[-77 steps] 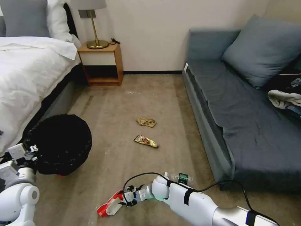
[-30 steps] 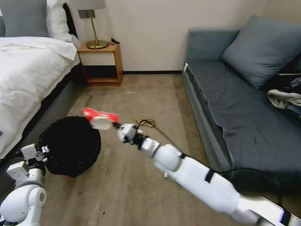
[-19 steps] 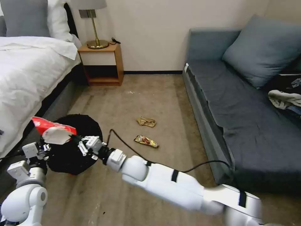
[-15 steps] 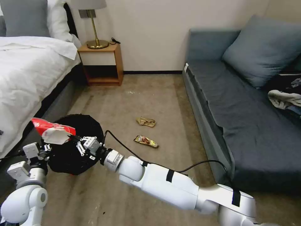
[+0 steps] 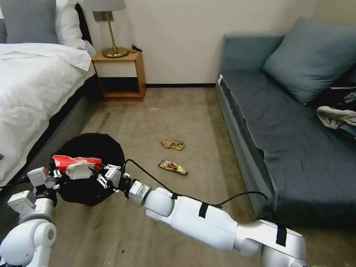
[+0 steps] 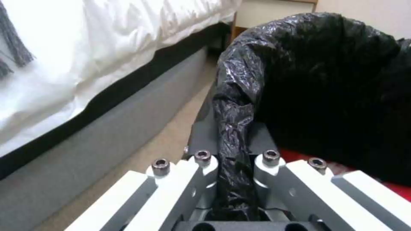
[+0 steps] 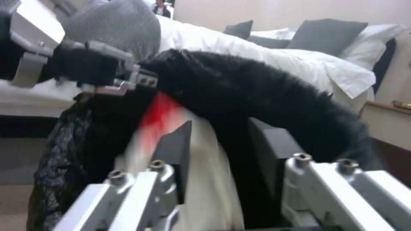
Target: Pick up the trash bin, then pick up the garbage on the floor and place it into the trash bin.
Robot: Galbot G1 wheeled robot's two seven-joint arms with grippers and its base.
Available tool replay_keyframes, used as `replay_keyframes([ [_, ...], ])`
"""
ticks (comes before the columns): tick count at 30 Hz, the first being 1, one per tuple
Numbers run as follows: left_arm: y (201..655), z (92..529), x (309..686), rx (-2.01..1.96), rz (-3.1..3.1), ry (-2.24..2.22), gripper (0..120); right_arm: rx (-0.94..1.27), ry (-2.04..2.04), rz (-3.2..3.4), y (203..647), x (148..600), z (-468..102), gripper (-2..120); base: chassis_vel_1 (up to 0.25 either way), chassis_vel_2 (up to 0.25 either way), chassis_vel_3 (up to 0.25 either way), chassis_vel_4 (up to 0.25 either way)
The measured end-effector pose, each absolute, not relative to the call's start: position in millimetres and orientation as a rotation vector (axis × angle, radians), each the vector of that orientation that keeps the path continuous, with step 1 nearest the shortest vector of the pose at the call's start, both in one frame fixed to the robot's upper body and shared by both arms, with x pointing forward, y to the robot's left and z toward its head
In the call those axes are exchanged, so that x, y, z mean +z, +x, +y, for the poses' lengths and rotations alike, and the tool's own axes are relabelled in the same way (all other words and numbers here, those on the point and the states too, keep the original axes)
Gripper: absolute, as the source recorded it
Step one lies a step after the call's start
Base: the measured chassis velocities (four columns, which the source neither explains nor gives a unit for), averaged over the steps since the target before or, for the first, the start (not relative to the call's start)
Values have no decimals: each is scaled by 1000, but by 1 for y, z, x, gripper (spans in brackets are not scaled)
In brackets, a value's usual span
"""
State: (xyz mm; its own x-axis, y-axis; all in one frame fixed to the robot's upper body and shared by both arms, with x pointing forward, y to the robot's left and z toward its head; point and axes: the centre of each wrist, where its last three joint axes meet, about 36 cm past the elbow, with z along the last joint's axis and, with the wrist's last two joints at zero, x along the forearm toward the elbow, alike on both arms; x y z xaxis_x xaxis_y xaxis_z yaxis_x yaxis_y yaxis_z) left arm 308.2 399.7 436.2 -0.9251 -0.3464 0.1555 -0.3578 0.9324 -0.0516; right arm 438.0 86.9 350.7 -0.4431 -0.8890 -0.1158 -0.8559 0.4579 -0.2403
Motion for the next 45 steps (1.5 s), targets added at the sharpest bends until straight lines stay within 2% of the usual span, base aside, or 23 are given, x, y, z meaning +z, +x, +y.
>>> replay_keyframes([
  [1,308,400,436,119,-2946,540,5,-215,-1512,2483,438,351,87,39,0,0,0,0],
  [3,308,400,436,118,-2946,542,5,-209,-1508,2480,439,354,85,45,0,0,0,0],
  [5,308,401,436,118,-2945,543,5,-184,-1495,2474,442,366,78,57,0,0,0,0],
  [6,308,401,436,118,-2945,543,5,-184,-1495,2474,442,366,78,57,0,0,0,0],
  [8,308,401,435,120,-2941,545,5,-159,-1475,2469,442,376,67,67,0,0,0,0],
  [9,308,401,435,120,-2941,545,5,-159,-1475,2469,442,376,67,67,0,0,0,0],
  [12,307,405,435,126,-2940,551,5,-162,-1391,2499,445,392,32,85,0,0,0,0],
  [14,307,406,436,126,-2939,553,5,-176,-1358,2523,446,396,21,88,0,0,0,0],
  [16,306,409,434,121,-2933,560,5,-230,-1271,2611,441,401,-11,97,0,0,0,0],
  [21,305,413,429,115,-2925,571,5,-358,-1228,2763,428,404,-59,100,0,0,0,0],
  [24,304,415,428,114,-2926,574,5,-587,-1312,2926,404,386,-117,100,0,0,0,0],
  [25,304,415,428,117,-2927,574,5,-722,-1371,2959,394,372,-145,100,0,0,0,0],
  [26,304,415,428,117,-2927,574,5,-722,-1371,2959,394,372,-145,100,0,0,0,0],
  [29,303,415,429,116,-2933,576,5,-1161,-1525,2936,388,340,-223,100,0,0,0,0],
  [30,303,415,429,116,-2933,576,5,-1161,-1525,2936,388,340,-223,100,0,0,0,0],
  [33,303,415,430,112,-2939,579,5,-1423,-1601,2962,387,315,-274,100,0,0,0,0],
  [38,301,414,430,108,-2940,577,5,-1475,-1631,3073,384,279,-296,100,0,0,0,0],
  [45,297,410,430,97,-2937,572,5,-1456,-1649,3179,396,231,-298,100,0,0,0,0],
])
